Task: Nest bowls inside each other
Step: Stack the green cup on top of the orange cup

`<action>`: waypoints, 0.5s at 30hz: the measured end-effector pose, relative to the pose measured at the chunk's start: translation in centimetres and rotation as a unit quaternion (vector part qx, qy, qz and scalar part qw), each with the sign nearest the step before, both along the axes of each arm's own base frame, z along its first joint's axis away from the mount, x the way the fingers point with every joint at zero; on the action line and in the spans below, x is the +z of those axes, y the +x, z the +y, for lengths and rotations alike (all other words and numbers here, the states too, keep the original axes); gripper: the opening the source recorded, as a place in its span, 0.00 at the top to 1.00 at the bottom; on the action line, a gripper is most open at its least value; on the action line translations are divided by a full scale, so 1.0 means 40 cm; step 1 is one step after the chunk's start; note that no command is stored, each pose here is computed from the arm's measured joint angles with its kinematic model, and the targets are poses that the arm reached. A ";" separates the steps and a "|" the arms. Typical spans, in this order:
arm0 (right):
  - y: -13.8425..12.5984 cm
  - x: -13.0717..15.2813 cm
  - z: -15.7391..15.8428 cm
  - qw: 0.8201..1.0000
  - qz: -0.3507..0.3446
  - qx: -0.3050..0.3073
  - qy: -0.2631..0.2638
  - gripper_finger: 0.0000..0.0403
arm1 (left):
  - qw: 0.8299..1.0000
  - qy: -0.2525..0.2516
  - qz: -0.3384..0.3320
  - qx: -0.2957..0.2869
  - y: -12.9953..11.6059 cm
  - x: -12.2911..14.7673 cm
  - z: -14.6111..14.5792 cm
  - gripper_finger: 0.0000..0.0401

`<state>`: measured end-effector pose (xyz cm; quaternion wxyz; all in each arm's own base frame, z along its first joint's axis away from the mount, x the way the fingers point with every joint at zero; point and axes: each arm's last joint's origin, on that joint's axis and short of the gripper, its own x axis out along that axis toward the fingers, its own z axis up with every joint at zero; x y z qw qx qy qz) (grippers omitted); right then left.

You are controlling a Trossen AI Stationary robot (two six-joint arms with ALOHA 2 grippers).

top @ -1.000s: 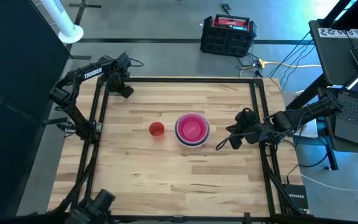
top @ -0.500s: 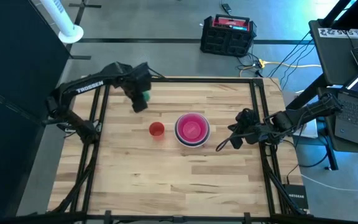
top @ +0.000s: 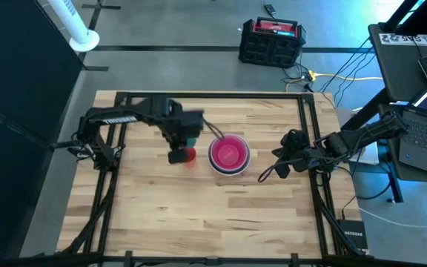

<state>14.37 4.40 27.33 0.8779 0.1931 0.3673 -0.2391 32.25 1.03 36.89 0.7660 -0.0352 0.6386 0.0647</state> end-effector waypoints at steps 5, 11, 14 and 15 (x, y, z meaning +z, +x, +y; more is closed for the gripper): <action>0.000 -0.001 0.002 1.000 0.004 0.006 0.009 1.00 | 1.000 0.004 0.020 -0.022 0.026 -0.032 -0.052 1.00; 0.000 -0.001 0.002 1.000 0.005 0.008 0.011 1.00 | 0.998 0.014 0.046 -0.035 0.044 -0.069 -0.065 1.00; 0.000 -0.001 0.003 1.000 0.005 0.010 0.014 1.00 | 0.996 0.023 0.071 -0.044 0.044 -0.098 -0.063 1.00; 0.000 -0.001 0.003 1.000 0.005 0.011 0.014 1.00 | 0.996 0.024 0.078 -0.046 0.043 -0.108 -0.062 1.00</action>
